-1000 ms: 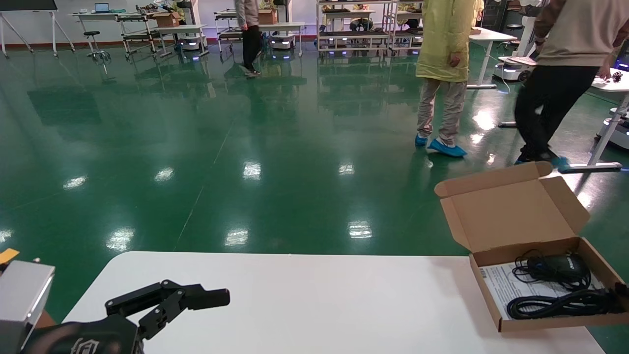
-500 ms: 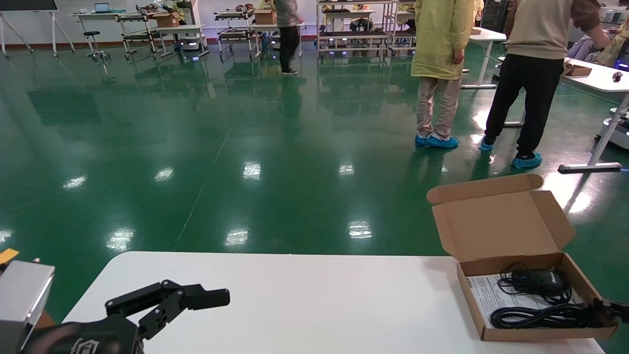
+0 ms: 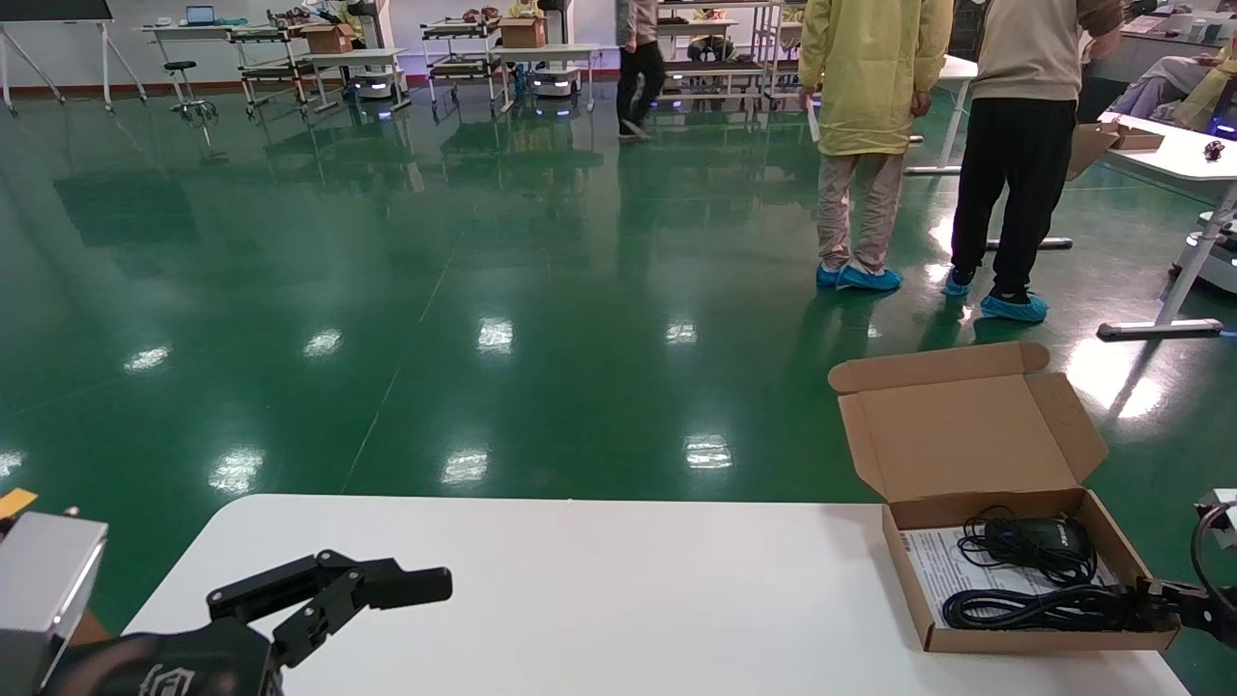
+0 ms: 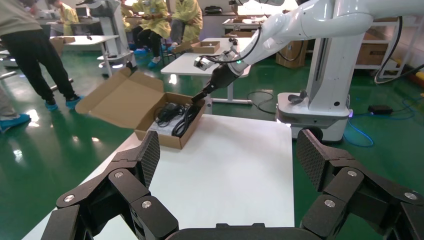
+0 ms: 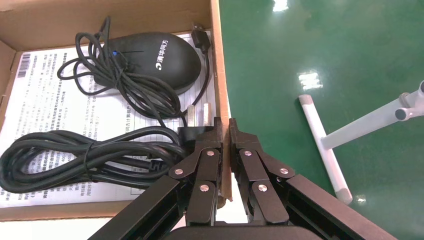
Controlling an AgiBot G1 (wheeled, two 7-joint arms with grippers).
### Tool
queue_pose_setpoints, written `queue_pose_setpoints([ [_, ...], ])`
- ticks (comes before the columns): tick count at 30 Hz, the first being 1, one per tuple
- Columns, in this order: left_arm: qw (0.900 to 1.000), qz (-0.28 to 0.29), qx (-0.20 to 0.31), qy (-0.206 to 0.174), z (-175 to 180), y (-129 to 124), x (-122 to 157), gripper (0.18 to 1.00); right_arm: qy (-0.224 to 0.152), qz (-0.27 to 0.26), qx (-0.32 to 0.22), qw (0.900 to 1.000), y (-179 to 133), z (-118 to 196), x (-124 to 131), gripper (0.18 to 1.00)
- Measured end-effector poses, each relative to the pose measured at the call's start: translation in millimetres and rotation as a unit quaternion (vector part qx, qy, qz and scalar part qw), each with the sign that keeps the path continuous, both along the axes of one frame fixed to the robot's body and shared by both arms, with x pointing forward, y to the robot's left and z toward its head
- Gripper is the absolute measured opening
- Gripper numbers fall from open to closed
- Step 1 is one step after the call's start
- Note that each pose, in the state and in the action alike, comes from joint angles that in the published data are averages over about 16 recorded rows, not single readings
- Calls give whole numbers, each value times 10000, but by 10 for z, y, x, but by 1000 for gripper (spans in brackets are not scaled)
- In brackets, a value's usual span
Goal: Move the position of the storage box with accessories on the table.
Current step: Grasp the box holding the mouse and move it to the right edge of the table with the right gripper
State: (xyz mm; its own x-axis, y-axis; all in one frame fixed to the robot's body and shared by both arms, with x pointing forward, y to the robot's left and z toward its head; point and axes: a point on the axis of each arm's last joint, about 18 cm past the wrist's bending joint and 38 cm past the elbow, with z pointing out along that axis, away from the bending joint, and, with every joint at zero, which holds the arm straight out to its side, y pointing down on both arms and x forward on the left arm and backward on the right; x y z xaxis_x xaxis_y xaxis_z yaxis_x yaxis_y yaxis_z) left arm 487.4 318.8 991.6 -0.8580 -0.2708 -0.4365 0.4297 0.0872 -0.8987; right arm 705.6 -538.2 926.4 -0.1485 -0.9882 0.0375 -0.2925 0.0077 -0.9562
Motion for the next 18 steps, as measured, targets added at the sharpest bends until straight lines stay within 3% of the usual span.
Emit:
queue_pose_setpoints([
  [18, 10000, 0, 0, 0, 0, 0, 0, 1000, 132, 45, -89, 9999, 91, -247, 57, 203],
])
